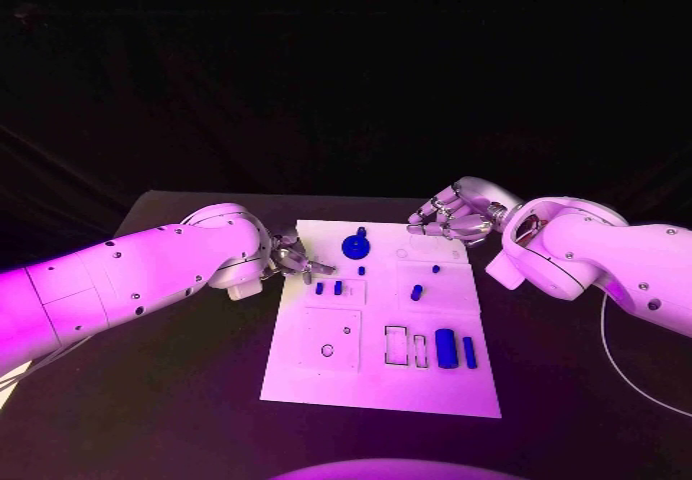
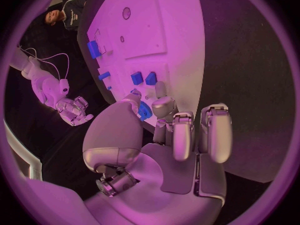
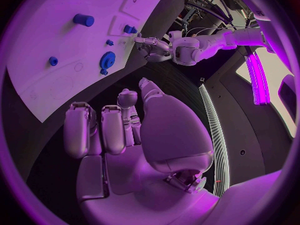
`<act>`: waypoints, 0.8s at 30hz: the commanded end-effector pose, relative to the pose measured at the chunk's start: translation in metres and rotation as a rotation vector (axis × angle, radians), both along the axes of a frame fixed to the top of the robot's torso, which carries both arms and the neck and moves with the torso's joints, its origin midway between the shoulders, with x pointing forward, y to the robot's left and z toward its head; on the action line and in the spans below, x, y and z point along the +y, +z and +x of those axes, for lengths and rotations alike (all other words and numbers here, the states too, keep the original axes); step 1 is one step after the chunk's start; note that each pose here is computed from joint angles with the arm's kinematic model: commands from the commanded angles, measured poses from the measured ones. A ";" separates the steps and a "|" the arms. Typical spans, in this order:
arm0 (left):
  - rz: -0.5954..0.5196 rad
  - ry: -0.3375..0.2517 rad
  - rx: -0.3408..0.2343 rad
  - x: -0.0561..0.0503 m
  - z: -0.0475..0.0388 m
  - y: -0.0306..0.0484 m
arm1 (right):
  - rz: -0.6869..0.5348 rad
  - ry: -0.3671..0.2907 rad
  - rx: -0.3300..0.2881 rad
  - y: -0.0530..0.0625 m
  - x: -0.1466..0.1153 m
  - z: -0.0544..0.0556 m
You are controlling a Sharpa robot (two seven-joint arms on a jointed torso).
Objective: Assemble the parts on the task board
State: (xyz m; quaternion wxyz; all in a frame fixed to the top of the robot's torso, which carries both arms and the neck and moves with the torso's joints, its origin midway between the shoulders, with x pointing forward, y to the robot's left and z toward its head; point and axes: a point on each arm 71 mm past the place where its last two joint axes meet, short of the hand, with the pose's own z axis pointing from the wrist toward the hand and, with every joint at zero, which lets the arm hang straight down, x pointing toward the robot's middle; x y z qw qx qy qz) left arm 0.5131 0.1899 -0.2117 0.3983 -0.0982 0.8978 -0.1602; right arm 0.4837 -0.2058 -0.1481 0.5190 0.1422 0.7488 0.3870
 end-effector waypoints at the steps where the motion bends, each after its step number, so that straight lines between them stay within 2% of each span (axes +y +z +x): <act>1: -0.179 0.047 -0.070 -0.002 0.0039 0.0086 | -0.001 0.015 0.000 -0.001 0.001 -0.001; 7: -0.315 0.066 -0.104 -0.002 0.0070 0.0140 | -0.002 0.012 0.001 -0.001 0.000 -0.001; 11: -0.338 0.030 -0.181 -0.007 0.0097 0.0187 | -0.002 0.011 0.001 -0.001 0.000 -0.001; 15: -0.350 -0.072 -0.294 -0.020 0.0114 0.0231 | -0.002 0.013 0.002 -0.001 0.000 -0.001; 17: -0.360 -0.139 -0.360 -0.029 0.0114 0.0250 | -0.001 0.013 0.002 -0.001 0.001 -0.001; 18: -0.361 -0.196 -0.416 -0.037 0.0109 0.0260 | -0.001 0.014 0.002 -0.001 0.001 -0.001; 19: -0.358 -0.230 -0.448 -0.042 0.0104 0.0262 | -0.001 0.015 0.002 -0.001 0.001 -0.001; 24: -0.318 -0.354 -0.548 -0.062 0.0075 0.0234 | 0.000 0.018 0.003 -0.002 0.002 -0.001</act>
